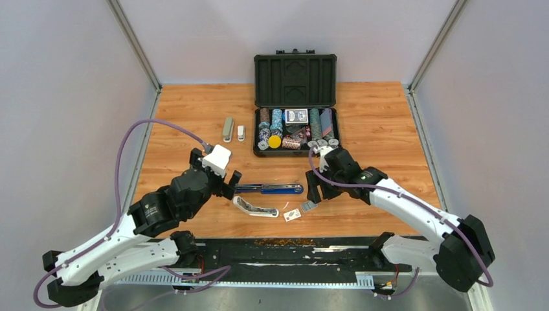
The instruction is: Load the staples into the stapler
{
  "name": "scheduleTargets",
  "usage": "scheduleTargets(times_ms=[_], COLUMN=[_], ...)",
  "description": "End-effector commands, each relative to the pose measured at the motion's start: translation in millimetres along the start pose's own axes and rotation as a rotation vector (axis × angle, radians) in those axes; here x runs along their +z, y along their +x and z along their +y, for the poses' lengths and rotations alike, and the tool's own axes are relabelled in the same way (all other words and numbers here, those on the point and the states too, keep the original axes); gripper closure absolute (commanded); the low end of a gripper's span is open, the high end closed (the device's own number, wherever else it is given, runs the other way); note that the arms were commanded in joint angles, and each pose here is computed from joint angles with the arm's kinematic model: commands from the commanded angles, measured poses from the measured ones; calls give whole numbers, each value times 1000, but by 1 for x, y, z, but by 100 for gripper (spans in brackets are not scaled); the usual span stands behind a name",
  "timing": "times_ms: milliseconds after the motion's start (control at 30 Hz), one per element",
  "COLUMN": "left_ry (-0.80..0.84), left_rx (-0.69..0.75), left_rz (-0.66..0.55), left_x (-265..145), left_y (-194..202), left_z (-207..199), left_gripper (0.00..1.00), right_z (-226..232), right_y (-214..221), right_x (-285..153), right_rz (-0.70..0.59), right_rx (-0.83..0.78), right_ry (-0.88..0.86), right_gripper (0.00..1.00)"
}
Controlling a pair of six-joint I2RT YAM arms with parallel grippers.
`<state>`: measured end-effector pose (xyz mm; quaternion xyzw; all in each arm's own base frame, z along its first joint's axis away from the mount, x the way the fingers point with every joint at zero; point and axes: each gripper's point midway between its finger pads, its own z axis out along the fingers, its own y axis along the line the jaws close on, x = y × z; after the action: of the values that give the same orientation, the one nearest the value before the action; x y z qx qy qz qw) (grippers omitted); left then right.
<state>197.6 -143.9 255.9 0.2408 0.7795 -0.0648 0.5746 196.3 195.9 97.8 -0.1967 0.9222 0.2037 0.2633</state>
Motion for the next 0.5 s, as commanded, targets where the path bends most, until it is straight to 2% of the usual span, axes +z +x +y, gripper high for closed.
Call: scheduleTargets(times_ms=[0,100,300,467], left_ry=[-93,-129,-211,-228], left_rx=[-54,-63,-49,-45], left_rz=[-59,-87,-72,-71], left_x=[-5,-9,-8,-7], left_y=[4,2,13,14], left_z=[19,30,49,53], left_gripper=[0,0,0,0], right_z=[-2,3,14,11], right_y=[2,6,10,13], right_x=[1,11,26,38], right_rz=[79,139,231,282], right_rx=[-98,-146,-221,-255], right_ry=[57,58,63,79], right_gripper=[36,45,58,64])
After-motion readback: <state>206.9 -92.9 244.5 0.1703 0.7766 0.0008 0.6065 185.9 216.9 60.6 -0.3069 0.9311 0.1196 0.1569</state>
